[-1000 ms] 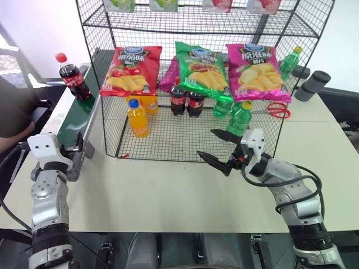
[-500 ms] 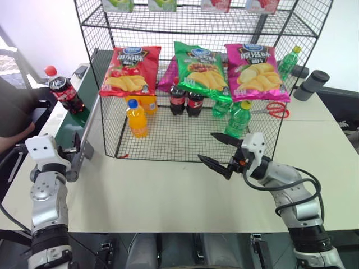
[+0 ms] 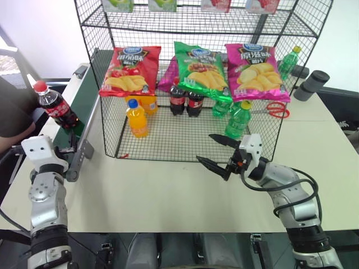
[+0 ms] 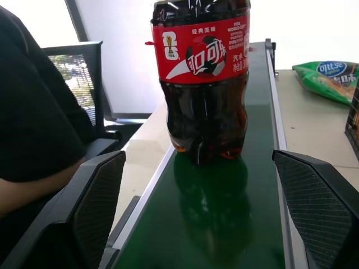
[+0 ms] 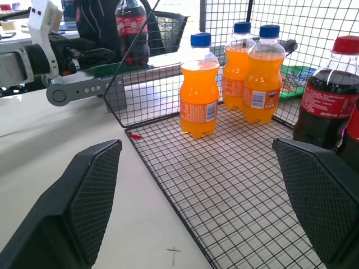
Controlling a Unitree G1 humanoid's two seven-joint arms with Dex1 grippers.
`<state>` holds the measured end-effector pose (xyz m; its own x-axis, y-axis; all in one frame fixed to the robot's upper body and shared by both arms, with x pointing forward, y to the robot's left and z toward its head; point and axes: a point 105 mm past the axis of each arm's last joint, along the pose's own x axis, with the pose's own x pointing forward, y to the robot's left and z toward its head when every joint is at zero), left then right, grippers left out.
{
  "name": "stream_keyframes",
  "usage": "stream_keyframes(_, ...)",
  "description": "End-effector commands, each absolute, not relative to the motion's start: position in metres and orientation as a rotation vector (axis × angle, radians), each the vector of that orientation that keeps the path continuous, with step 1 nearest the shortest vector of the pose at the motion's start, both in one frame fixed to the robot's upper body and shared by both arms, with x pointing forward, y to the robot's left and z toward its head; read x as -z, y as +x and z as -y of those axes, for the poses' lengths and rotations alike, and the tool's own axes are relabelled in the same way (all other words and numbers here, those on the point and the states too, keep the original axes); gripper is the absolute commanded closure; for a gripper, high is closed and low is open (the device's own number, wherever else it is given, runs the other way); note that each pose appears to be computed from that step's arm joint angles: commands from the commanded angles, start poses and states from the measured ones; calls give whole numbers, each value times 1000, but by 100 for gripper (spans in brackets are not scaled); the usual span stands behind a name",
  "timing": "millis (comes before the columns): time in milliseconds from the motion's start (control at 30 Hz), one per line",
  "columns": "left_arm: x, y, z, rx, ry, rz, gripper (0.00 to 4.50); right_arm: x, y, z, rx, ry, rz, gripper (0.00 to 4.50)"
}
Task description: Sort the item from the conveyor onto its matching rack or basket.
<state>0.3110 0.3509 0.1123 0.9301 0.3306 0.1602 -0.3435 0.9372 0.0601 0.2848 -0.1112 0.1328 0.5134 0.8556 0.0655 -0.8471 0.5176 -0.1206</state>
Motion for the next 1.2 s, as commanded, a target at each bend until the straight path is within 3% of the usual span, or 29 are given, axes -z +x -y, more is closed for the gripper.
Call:
stream_keyframes(33,-125,306,-360,-379,82,204,0,-147,272,101,-1109,-63,165,3)
stream_keyframes(467,-124,304,-362,-396,70,198,0,-145,270,96,-1125,-68,149,3)
stream_keyframes(567,-123,304,-361,-391,66,197,81,-145,270,96,-1125,-70,149,0)
stream_keyframes(633,-124,304,-361,-391,66,198,163,-145,271,96,-1125,-70,149,0)
stream_keyframes(867,-166,297,-364,-321,52,337,167,-146,271,95,-1124,-74,152,0)
stream_keyframes(1033,-215,292,-322,59,39,402,167,-147,274,94,-1126,-77,146,0)
stream_keyframes(1200,-216,272,-238,552,-89,258,167,-149,276,90,-1138,-65,129,0)
